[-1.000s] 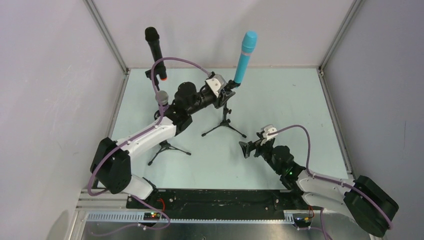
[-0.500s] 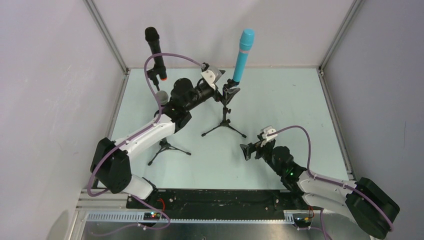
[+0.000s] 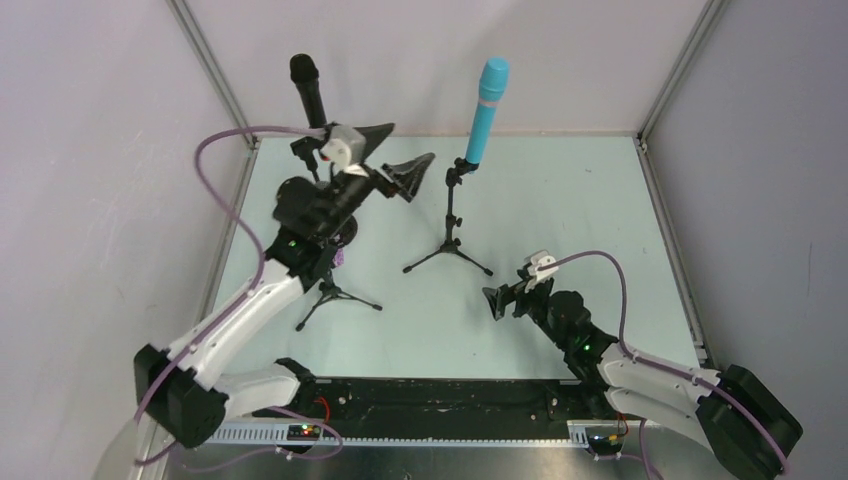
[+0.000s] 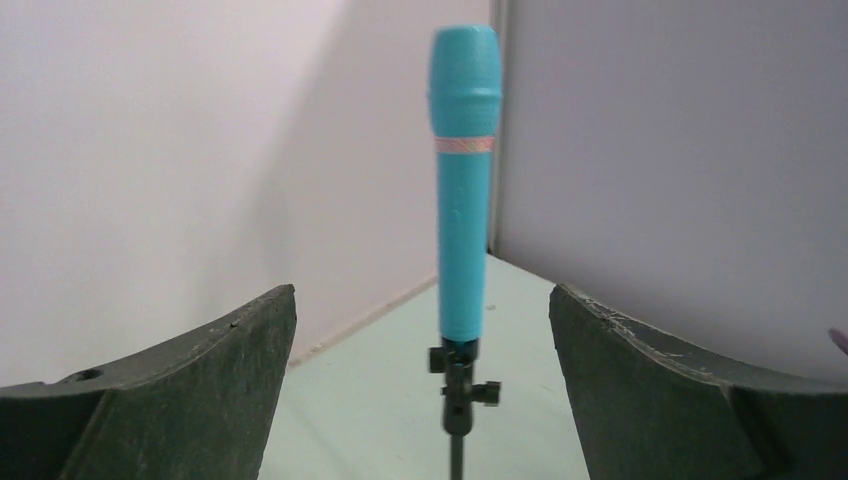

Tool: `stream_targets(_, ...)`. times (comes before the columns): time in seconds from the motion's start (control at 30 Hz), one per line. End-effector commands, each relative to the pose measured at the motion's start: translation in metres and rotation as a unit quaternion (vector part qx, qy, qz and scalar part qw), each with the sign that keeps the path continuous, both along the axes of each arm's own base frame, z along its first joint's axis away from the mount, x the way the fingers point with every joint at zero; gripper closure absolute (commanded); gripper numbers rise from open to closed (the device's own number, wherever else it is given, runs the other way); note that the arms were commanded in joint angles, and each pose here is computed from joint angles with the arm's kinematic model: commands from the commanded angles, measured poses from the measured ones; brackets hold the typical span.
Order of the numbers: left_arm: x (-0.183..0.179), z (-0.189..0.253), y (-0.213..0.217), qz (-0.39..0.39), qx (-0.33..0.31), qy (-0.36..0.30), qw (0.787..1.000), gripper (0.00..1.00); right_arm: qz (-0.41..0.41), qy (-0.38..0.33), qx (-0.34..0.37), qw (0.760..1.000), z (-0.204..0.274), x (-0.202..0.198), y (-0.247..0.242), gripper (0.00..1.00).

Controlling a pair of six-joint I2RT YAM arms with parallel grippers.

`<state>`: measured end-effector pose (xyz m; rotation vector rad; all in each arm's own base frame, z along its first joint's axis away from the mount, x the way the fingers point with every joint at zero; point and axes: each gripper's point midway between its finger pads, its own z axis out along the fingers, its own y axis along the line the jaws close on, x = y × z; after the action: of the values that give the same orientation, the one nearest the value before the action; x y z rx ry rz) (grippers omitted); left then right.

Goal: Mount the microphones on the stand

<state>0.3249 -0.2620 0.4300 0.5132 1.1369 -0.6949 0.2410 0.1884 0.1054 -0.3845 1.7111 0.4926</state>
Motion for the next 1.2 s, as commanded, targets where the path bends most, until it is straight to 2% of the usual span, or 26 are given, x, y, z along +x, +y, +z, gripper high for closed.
stream_targets(0.0, -0.012, 0.032, 0.056, 0.079, -0.065, -0.023, 0.994, 0.00, 0.006, -0.016, 0.023, 1.000, 0.026, 0.006, 0.005, 0.01)
stream_targets(0.13, -0.012, 0.029, 0.119, 0.181, -0.080, -0.020, 0.980, 0.01, 0.009, -0.020, 0.029, 0.999, 0.038, 0.008, 0.000, 0.01)
stream_targets(0.3, -0.002, 0.003, 0.202, 0.349, -0.068, 0.019, 0.935, 0.02, 0.018, -0.015, 0.042, 0.999, 0.056, 0.015, -0.009, 0.00)
stream_targets(0.37, 0.001, -0.013, 0.235, 0.407, -0.065, 0.047, 0.910, 0.01, 0.012, -0.011, 0.040, 0.999, 0.063, 0.021, -0.016, 0.00)
stream_targets(0.4, 0.004, -0.025, 0.258, 0.449, -0.065, 0.069, 0.889, 0.01, 0.000, -0.003, 0.034, 0.999, 0.061, 0.025, -0.024, 0.01)
stream_targets(0.43, 0.005, -0.032, 0.268, 0.466, -0.061, 0.079, 0.879, 0.01, -0.004, -0.006, 0.036, 0.999, 0.068, 0.028, -0.027, 0.01)
stream_targets(0.47, 0.008, -0.045, 0.286, 0.496, -0.057, 0.098, 0.861, 0.01, -0.019, 0.000, 0.032, 0.999, 0.066, 0.032, -0.036, 0.01)
stream_targets(0.63, 0.017, -0.091, 0.338, 0.585, -0.050, 0.151, 0.795, 0.02, -0.052, 0.000, 0.048, 0.997, 0.081, 0.044, -0.061, 0.00)
stream_targets(0.67, 0.014, -0.096, 0.355, 0.614, -0.056, 0.156, 0.772, 0.02, -0.066, 0.001, 0.052, 0.996, 0.082, 0.047, -0.069, 0.00)
stream_targets(0.87, 0.001, -0.145, 0.401, 0.716, -0.043, 0.192, 0.670, 0.02, -0.135, -0.001, 0.041, 0.990, 0.080, 0.059, -0.108, 0.00)
stream_targets(0.97, -0.009, -0.175, 0.410, 0.742, -0.043, 0.205, 0.636, 0.02, -0.164, 0.009, 0.018, 0.986, 0.071, 0.063, -0.121, 0.00)
stream_targets(1.03, -0.016, -0.198, 0.414, 0.756, -0.054, 0.216, 0.616, 0.02, -0.181, 0.017, 0.007, 0.983, 0.064, 0.065, -0.127, 0.00)
stream_targets(1.1, -0.024, -0.226, 0.414, 0.759, -0.061, 0.229, 0.607, 0.02, -0.193, 0.018, -0.006, 0.981, 0.059, 0.068, -0.133, 0.00)
stream_targets(1.17, -0.031, -0.241, 0.413, 0.757, -0.082, 0.226, 0.607, 0.02, -0.190, 0.003, -0.017, 0.982, 0.060, 0.070, -0.133, 0.00)
